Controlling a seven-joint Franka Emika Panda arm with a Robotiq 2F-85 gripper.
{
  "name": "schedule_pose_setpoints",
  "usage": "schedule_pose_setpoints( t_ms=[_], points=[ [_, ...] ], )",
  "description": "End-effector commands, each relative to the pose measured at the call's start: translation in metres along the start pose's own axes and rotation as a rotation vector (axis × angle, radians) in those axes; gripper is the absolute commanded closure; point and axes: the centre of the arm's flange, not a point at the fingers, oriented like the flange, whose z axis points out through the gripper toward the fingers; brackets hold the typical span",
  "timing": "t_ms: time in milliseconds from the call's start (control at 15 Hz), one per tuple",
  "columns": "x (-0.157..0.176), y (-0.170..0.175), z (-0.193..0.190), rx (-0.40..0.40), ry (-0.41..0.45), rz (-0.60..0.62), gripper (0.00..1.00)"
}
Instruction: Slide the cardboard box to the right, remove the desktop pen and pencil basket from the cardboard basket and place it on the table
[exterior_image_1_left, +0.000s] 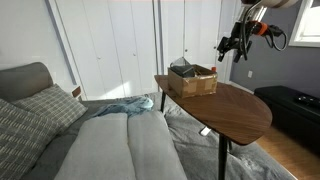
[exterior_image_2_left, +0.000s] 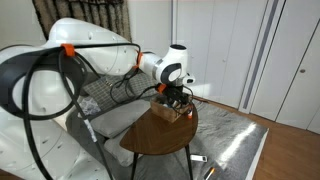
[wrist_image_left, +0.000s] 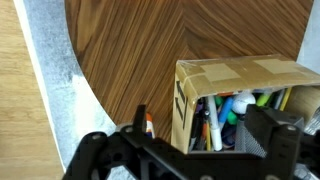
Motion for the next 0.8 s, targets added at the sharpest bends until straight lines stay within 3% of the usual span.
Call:
schedule_pose_setpoints(
  t_ms=[0,133,333,467,733],
  points=[
    [0.001,0.001,0.001,0.000,-0.001,0.002,0.00],
    [0.007,-0.009,0.021,-0.007,-0.050,-0.023,0.00],
    [0.019,-0.014,0.045,0.008,-0.049,0.013,0.00],
    [0.024,-0.028,0.051,0.024,-0.028,0.041,0.00],
    [0.011,-0.054,0.038,-0.053,0.049,0.117,0.00]
  ],
)
